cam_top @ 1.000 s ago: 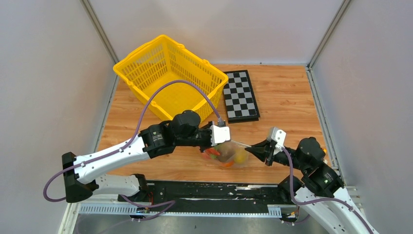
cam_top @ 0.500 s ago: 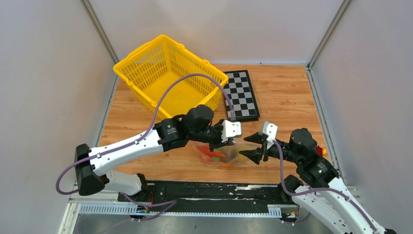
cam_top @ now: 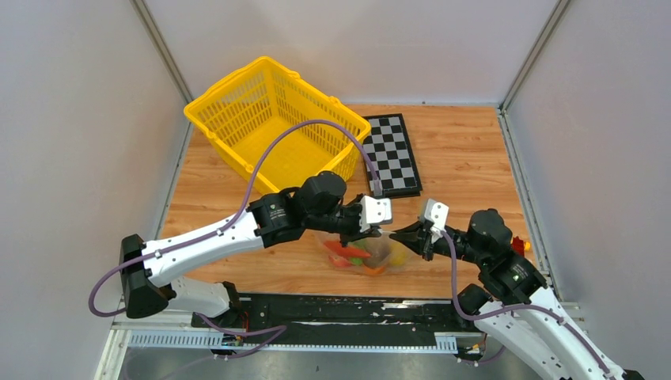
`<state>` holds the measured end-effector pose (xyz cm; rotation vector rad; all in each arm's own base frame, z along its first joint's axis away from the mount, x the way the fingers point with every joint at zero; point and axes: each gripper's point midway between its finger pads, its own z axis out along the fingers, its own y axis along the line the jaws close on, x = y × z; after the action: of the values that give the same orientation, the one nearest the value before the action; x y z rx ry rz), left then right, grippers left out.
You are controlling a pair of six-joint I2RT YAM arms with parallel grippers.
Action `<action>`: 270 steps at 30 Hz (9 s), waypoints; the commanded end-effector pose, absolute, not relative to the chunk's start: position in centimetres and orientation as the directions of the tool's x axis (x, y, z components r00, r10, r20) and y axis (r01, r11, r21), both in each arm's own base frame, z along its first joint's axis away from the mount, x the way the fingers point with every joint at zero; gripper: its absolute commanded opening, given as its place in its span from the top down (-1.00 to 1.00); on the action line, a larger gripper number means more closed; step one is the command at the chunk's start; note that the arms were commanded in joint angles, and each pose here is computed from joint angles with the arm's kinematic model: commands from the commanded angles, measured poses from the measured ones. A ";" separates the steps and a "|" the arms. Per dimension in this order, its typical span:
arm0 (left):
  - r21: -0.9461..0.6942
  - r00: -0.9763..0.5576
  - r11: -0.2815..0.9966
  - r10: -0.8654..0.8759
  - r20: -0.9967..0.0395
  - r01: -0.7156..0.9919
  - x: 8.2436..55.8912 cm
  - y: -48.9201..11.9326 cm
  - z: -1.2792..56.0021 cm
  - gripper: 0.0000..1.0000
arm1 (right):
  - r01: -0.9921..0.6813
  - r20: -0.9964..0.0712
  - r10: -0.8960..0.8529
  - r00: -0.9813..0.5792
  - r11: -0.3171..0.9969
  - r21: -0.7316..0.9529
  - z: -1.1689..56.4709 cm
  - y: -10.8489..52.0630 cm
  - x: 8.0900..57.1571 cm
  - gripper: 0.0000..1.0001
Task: Place the food in the zip-top bag and seal the zipper
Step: Zip the zipper food storage bag at the center of the board, then place the zipper food storage bag at the center of the board, then move the zipper food storage bag to the center of the board.
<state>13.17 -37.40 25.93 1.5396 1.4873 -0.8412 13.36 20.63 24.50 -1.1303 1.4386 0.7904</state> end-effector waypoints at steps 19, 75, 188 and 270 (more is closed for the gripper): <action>0.178 0.065 0.221 0.439 -0.896 0.959 15.5 -32.2 26.5 0.91 | -0.929 -0.984 -0.150 0.095 0.343 -0.142 26.5 20.4 13.0 0.47; 0.125 0.040 0.210 0.368 -0.929 0.970 15.1 -33.7 28.7 0.91 | -0.982 -0.952 -0.261 0.161 0.054 -0.181 26.2 26.5 14.7 0.61; 0.024 -0.110 0.585 0.192 -0.975 0.811 19.3 -28.9 27.5 -1.00 | -0.506 -0.470 -0.285 -0.835 0.732 0.456 8.2 23.2 14.0 -0.32; -0.196 -0.272 0.545 0.062 -0.960 0.815 22.4 -33.5 25.1 -1.00 | 0.008 -0.878 0.416 -0.235 0.905 0.426 23.6 6.6 28.8 -1.00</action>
<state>22.89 -33.54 20.08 0.7042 1.8603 -0.8413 28.51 7.69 20.76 0.3535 1.9231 0.4306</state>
